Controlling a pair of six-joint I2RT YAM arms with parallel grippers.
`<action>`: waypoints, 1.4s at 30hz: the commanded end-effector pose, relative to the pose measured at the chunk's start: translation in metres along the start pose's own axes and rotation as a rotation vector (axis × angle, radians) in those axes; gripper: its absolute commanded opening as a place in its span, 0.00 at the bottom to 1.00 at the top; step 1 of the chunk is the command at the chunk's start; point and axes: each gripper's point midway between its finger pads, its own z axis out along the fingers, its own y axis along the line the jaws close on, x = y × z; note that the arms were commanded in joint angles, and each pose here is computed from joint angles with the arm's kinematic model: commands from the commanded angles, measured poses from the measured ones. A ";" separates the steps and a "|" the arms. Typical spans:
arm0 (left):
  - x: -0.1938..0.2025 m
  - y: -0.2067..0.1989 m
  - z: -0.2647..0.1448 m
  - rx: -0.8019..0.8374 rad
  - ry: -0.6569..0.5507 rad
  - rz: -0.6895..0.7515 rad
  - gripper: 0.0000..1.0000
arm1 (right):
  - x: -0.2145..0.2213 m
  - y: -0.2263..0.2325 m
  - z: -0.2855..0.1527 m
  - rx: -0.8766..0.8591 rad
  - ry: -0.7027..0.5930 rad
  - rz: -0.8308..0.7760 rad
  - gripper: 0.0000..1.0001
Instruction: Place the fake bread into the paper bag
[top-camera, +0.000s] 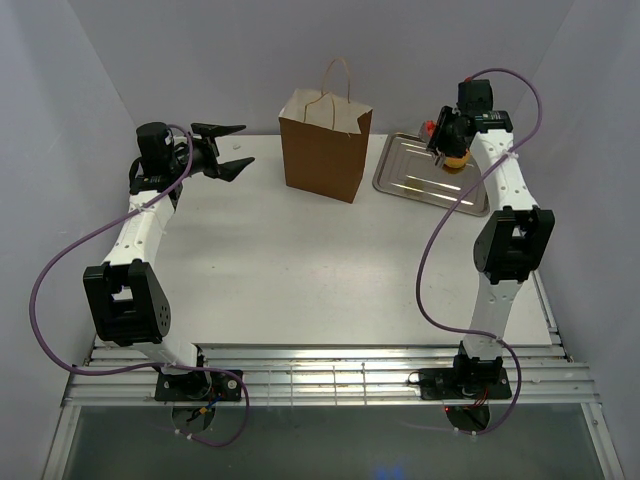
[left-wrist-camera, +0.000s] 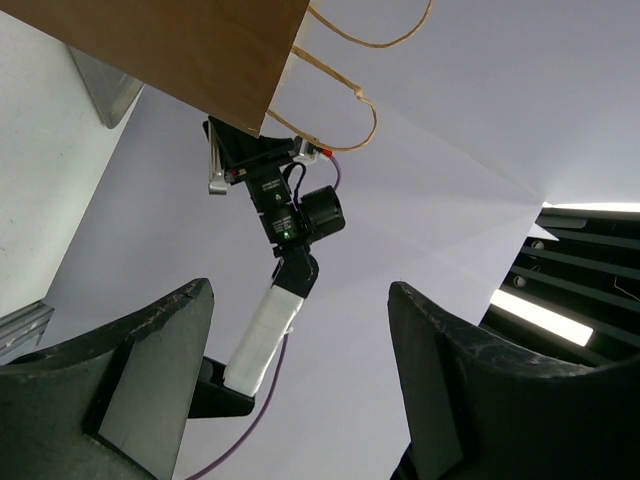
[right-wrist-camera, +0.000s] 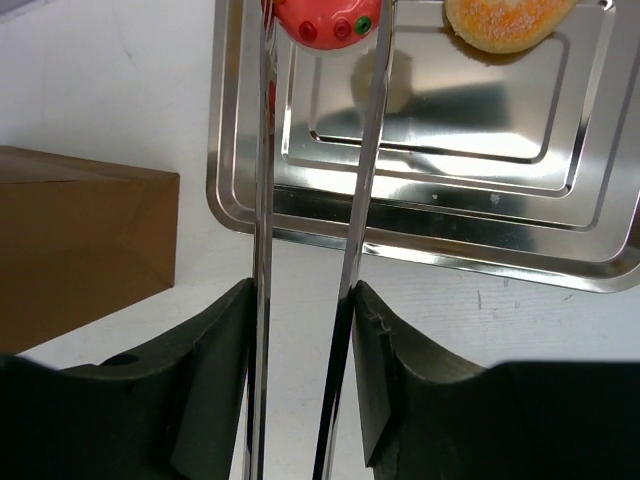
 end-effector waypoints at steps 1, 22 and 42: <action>0.014 -0.013 -0.008 0.036 0.013 0.045 0.81 | -0.023 0.012 -0.035 -0.039 -0.092 -0.018 0.33; 0.010 -0.009 -0.001 0.029 0.023 0.027 0.81 | -0.041 0.095 -0.132 -0.287 -0.269 -0.210 0.33; 0.012 -0.009 0.006 0.021 0.038 0.032 0.81 | -0.055 0.185 -0.195 -0.513 -0.437 -0.374 0.32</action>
